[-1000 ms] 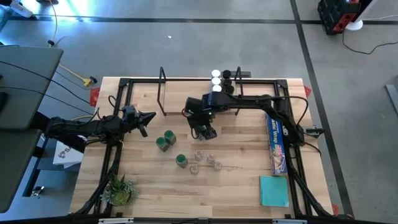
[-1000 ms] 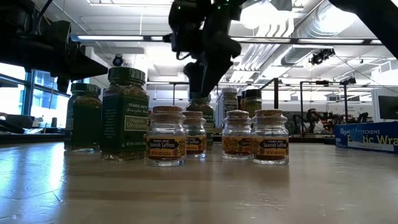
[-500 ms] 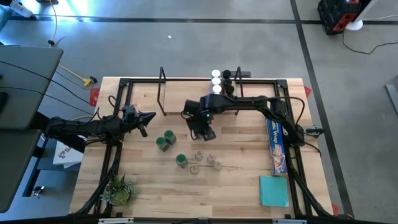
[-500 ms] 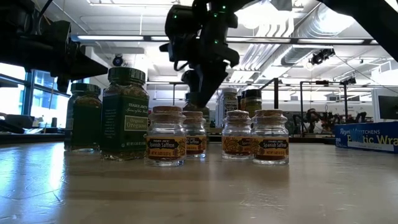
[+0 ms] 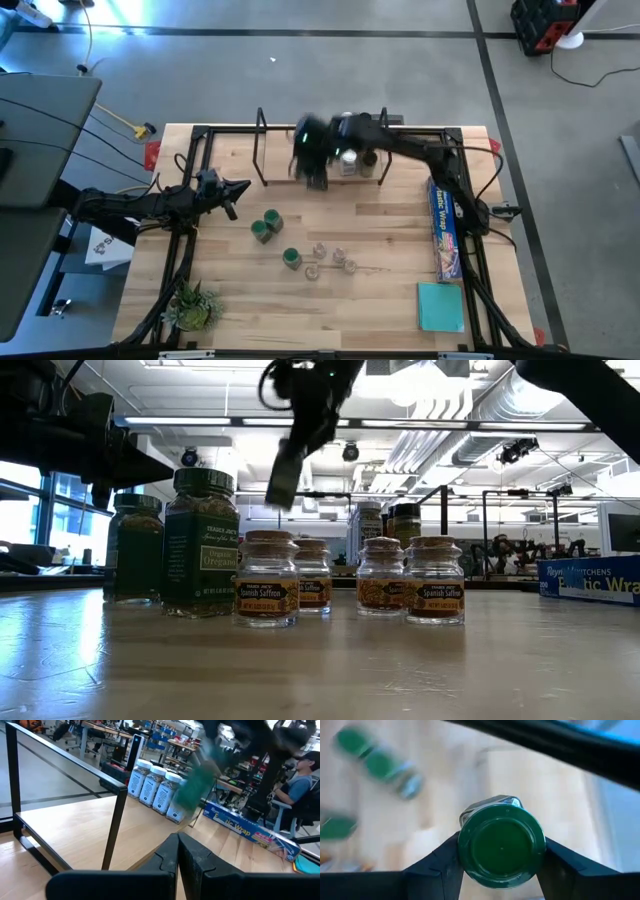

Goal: Shelf spices
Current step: Put the top right green seasoning bottle on the shelf

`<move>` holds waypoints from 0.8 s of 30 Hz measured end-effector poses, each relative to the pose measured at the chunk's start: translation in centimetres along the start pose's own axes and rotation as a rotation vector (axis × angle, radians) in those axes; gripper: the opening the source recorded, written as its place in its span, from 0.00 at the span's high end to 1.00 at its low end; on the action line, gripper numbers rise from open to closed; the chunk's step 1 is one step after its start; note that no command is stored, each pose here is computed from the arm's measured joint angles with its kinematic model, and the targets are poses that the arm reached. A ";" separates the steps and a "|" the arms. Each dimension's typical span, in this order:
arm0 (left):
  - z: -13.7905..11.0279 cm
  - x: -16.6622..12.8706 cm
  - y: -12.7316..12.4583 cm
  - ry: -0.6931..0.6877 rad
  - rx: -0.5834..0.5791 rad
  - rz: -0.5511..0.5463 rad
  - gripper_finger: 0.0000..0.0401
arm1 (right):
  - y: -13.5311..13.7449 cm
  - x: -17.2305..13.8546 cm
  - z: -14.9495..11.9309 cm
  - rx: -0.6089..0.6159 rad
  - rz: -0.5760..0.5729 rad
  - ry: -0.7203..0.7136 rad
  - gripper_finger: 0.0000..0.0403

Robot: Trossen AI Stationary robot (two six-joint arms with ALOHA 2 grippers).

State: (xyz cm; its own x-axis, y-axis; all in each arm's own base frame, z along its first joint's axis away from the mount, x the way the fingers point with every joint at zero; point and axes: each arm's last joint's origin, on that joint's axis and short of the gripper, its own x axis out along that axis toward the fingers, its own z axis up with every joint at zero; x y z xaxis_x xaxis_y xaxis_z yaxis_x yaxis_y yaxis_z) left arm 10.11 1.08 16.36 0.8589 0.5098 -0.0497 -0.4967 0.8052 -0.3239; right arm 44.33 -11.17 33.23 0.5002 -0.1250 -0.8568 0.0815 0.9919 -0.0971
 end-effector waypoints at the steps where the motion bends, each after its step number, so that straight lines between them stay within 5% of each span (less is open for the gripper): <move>1: 0.0 0.0 0.0 0.000 0.000 0.000 0.99 | -1.4 -0.4 0.0 0.023 -0.033 -0.020 0.53; 11: 0.0 0.0 0.0 0.000 0.000 -0.001 0.99 | -13.0 -0.2 -3.4 0.164 -0.156 -0.050 0.53; 24: 0.0 0.0 0.0 0.000 0.000 0.000 0.99 | -15.6 5.5 -6.2 0.123 -0.085 0.127 0.53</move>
State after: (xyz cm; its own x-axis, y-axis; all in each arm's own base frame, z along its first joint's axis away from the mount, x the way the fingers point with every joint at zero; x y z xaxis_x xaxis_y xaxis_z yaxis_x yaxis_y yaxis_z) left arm 10.11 1.07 16.37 0.8591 0.5095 -0.0493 -0.4963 0.8054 -0.3241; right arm 40.44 -27.22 26.87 0.3748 -0.1967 -0.9060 0.2274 0.9669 -0.1158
